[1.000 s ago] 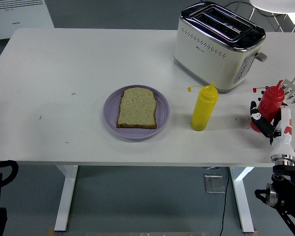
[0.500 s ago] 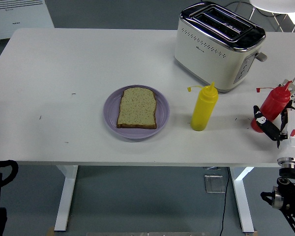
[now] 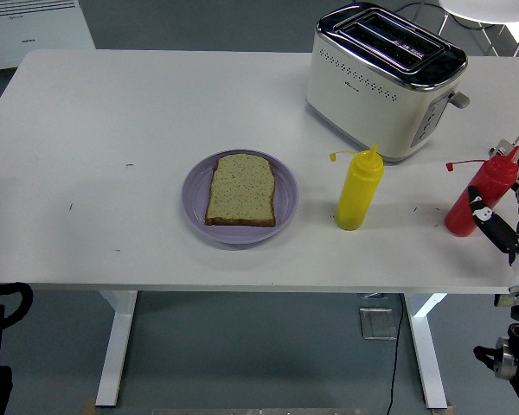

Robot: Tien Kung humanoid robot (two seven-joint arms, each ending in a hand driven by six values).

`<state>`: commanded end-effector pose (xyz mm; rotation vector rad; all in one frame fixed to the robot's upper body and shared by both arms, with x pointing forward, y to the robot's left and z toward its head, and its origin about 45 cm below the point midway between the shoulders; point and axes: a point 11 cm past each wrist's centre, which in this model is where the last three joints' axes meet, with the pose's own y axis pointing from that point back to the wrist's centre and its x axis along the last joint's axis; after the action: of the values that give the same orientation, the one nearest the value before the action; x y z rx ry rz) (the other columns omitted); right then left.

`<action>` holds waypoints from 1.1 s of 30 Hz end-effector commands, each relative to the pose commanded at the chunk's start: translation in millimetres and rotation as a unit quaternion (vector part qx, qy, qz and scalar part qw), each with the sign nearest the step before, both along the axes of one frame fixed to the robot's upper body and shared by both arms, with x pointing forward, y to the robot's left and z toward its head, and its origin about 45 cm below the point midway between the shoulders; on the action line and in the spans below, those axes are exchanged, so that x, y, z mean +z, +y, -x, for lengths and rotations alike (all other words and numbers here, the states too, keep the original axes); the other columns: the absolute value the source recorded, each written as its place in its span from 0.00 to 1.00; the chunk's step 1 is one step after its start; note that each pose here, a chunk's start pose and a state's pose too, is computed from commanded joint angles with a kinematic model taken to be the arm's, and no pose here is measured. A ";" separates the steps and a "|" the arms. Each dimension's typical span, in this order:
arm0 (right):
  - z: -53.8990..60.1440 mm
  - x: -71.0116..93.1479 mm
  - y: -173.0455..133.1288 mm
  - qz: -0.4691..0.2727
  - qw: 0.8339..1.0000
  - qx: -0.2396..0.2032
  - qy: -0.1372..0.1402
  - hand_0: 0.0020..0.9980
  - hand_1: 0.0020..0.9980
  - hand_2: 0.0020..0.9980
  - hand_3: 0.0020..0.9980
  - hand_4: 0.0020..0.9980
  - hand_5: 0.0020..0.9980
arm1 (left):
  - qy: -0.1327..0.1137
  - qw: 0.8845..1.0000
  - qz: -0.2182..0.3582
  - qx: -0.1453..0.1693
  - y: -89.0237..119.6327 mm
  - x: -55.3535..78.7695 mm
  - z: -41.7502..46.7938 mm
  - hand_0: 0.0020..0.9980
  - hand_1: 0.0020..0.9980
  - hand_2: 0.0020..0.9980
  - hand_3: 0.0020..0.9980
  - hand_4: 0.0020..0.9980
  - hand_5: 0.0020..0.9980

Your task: Pick up the cup,pour liquid into bread,place the cup on the desk

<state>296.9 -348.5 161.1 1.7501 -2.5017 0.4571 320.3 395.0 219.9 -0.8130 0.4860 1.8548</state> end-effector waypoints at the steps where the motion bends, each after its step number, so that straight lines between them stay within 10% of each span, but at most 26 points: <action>1: 1.1 2.1 0.1 0.000 1.000 0.000 -0.003 0.97 0.85 0.97 1.00 0.83 0.25 | 0.000 1.000 0.000 0.000 -0.2 -0.1 0.0 0.80 0.75 0.74 0.73 0.45 1.00; 23: -0.3 89.2 -28.0 -0.135 0.983 -0.024 -0.126 0.91 0.79 0.90 0.92 0.81 0.35 | -0.002 1.000 -0.001 -0.001 -0.5 1.7 -1.2 0.80 0.75 0.74 0.73 0.45 1.00; 33: -10.2 70.8 -71.7 -0.365 0.926 -0.005 -0.100 0.82 0.72 0.76 0.78 0.67 0.47 | -0.002 1.000 0.001 0.000 0.1 1.8 -1.1 0.80 0.75 0.74 0.73 0.45 1.00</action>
<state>307.1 -420.2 231.9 1.9631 -3.0789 -0.3871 321.4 395.1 221.7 -0.8185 0.4839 1.8531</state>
